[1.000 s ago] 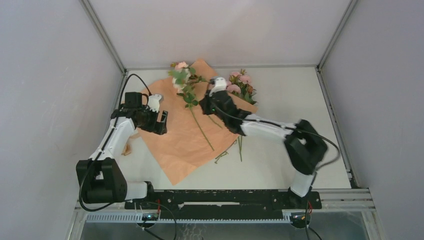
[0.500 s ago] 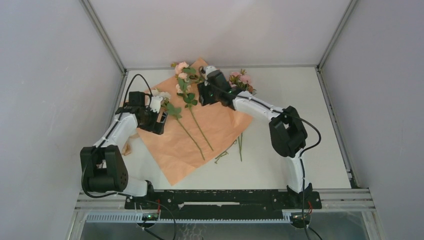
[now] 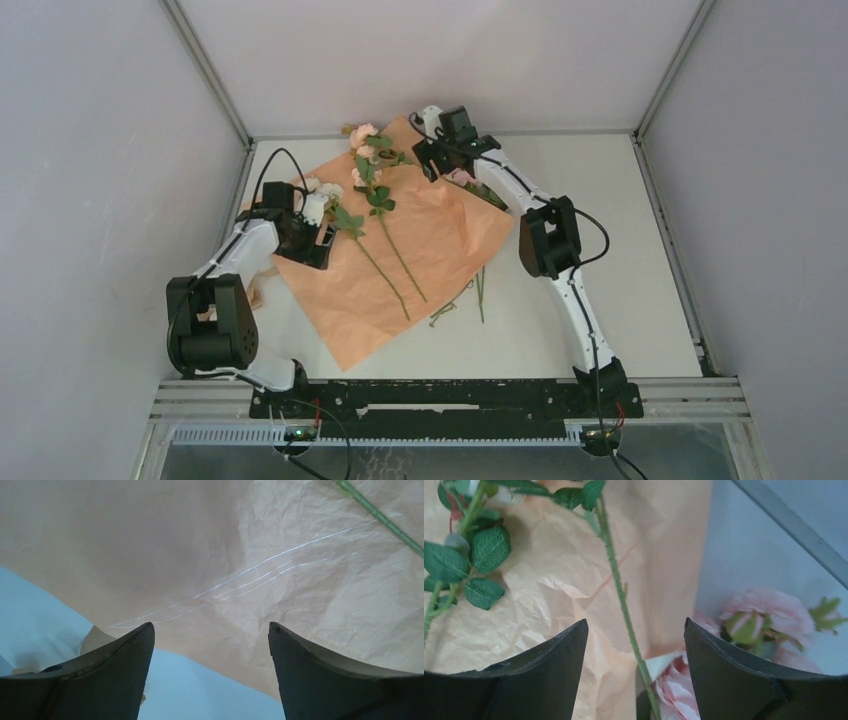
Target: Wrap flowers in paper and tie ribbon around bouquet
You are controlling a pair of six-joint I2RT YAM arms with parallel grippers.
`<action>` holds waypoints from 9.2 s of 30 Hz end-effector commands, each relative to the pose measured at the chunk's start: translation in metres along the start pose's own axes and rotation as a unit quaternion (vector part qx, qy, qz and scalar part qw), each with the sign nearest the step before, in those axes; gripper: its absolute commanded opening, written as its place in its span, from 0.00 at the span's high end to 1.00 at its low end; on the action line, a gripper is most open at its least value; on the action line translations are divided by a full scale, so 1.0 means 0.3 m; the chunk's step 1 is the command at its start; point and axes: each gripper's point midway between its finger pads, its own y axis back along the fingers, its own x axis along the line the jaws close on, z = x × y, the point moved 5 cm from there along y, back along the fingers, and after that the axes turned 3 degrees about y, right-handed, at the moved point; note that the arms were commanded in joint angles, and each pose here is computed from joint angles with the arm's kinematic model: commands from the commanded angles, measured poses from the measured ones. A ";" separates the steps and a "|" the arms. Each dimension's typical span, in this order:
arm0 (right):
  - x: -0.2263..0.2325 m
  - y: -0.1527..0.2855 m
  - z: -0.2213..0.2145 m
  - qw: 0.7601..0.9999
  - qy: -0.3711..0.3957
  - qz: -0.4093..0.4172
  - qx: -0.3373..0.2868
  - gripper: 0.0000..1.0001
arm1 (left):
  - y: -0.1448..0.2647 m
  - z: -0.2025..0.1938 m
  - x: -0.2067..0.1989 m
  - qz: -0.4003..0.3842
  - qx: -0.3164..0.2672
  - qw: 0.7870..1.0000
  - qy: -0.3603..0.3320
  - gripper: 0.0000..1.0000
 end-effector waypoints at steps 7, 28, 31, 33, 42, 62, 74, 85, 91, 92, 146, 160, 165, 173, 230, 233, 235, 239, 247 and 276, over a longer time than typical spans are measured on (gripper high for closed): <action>0.000 -0.122 0.083 0.991 0.104 -0.003 -0.080 0.40 | -0.010 0.110 0.020 -0.006 -0.027 1.000 0.005 0.12; -0.168 0.221 0.219 0.982 0.062 -0.142 -0.105 1.00 | -0.062 0.390 0.051 0.041 -0.047 0.998 0.021 0.27; -0.217 0.409 0.251 0.969 0.049 -0.211 -0.119 1.00 | -0.060 0.448 0.047 0.026 -0.058 0.997 0.039 0.29; -0.239 0.538 0.258 0.957 0.041 -0.255 -0.131 1.00 | -0.085 0.472 0.039 0.013 -0.057 0.996 0.061 0.27; -0.134 0.966 0.230 0.926 -0.142 -0.238 -0.255 1.00 | -0.199 0.536 0.016 -0.027 -0.021 0.990 0.138 0.26; 0.652 0.102 0.134 0.912 -0.360 0.093 -0.173 0.86 | -0.277 0.734 0.035 -0.050 -0.082 0.987 0.128 0.81; 0.325 0.441 -0.033 0.976 -0.206 -0.048 -0.043 0.38 | -0.101 0.711 0.064 0.009 -0.125 0.988 0.087 0.77; -0.176 0.492 -0.356 0.924 -0.373 -0.080 0.011 0.42 | -0.066 0.438 0.052 0.051 -0.057 0.996 0.045 0.61; -0.181 0.372 -0.397 0.922 -0.383 -0.040 0.045 0.37 | -0.183 0.415 0.092 0.086 0.022 0.995 0.045 0.60; -0.166 0.347 -0.405 0.921 -0.386 -0.024 0.054 0.37 | -0.195 0.425 0.091 0.091 0.025 0.995 0.042 0.60; -0.329 1.026 -0.484 0.880 -0.390 -0.268 -0.034 1.00 | 0.254 0.221 -0.386 -0.180 0.001 0.973 -0.145 0.35; -0.025 1.129 -0.376 0.880 -0.404 -0.169 -0.185 1.00 | 0.418 0.466 -1.220 -0.421 -0.124 0.859 -0.264 0.03; 0.020 1.149 -0.373 0.876 -0.411 -0.151 -0.205 1.00 | 0.369 0.450 -1.399 -0.496 -0.087 0.830 -0.240 0.00; 0.041 1.150 -0.364 0.875 -0.410 -0.139 -0.217 1.00 | 0.276 0.404 -1.491 -0.504 -0.102 0.826 -0.232 0.19; -0.081 0.972 -0.729 0.871 -0.447 -0.202 0.014 0.41 | -0.161 0.353 -0.391 -0.158 -0.111 0.938 0.289 0.99; -0.072 0.906 -0.763 0.872 -0.457 -0.172 0.043 0.41 | -0.213 0.293 -0.453 -0.156 -0.079 0.945 0.278 0.95; -0.069 0.866 -0.787 0.870 -0.463 -0.159 0.060 0.39 | -0.228 0.264 -0.499 -0.158 -0.061 0.951 0.257 0.90; -0.078 0.798 -0.844 0.865 -0.467 -0.158 0.095 0.37 | -0.228 0.236 -0.532 -0.154 -0.038 0.955 0.253 0.59; -0.096 0.707 -0.911 0.860 -0.462 -0.153 0.152 0.45 | -0.084 0.240 -0.520 -0.150 -0.078 0.951 0.260 0.26; 0.244 1.158 0.157 0.914 -0.259 0.045 -0.309 1.00 | 0.271 0.192 0.006 0.023 -0.198 0.974 0.111 0.00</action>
